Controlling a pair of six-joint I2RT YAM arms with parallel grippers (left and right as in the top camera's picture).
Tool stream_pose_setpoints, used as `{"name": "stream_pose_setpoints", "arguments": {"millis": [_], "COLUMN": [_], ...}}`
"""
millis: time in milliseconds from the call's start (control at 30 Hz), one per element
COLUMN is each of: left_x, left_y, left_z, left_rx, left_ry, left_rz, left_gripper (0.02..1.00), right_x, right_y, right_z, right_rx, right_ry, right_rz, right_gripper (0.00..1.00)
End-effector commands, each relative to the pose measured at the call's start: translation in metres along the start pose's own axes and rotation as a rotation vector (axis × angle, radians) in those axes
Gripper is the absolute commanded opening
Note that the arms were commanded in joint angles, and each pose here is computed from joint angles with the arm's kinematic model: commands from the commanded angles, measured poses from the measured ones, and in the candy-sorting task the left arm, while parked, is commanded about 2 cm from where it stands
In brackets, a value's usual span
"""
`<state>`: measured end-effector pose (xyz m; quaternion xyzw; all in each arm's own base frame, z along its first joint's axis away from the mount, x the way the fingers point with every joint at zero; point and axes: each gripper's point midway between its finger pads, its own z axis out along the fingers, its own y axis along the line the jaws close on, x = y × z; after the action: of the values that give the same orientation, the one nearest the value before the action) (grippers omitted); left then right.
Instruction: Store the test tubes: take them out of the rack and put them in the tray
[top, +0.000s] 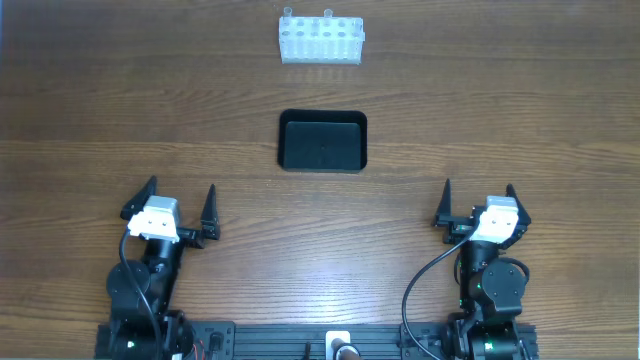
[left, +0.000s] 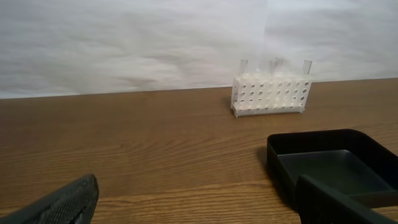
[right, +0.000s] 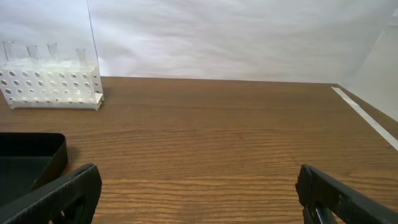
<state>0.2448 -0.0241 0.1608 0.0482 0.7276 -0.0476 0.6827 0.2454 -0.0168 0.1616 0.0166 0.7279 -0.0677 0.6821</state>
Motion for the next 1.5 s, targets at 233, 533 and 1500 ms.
{"name": "stream_pose_setpoints", "arguments": {"millis": [233,533,1500], "left_x": [0.002,0.002,-0.014], "left_y": [0.003,0.003,0.003], "left_z": [0.000,0.000,0.000], "left_rx": [-0.013,-0.013,-0.016], "left_ry": [0.002,0.002,-0.061], "left_rz": [0.010,0.010,-0.009], "left_gripper": [0.996,1.000,1.000], "right_x": [0.004,0.004,0.004], "right_y": [0.001,0.001,0.001], "right_z": [0.000,0.000,0.000], "right_rx": [-0.004,-0.004,-0.004], "right_ry": [0.009,0.009,0.009], "right_rz": [-0.009,-0.009,-0.009], "right_gripper": [0.991,0.993,0.991]}}
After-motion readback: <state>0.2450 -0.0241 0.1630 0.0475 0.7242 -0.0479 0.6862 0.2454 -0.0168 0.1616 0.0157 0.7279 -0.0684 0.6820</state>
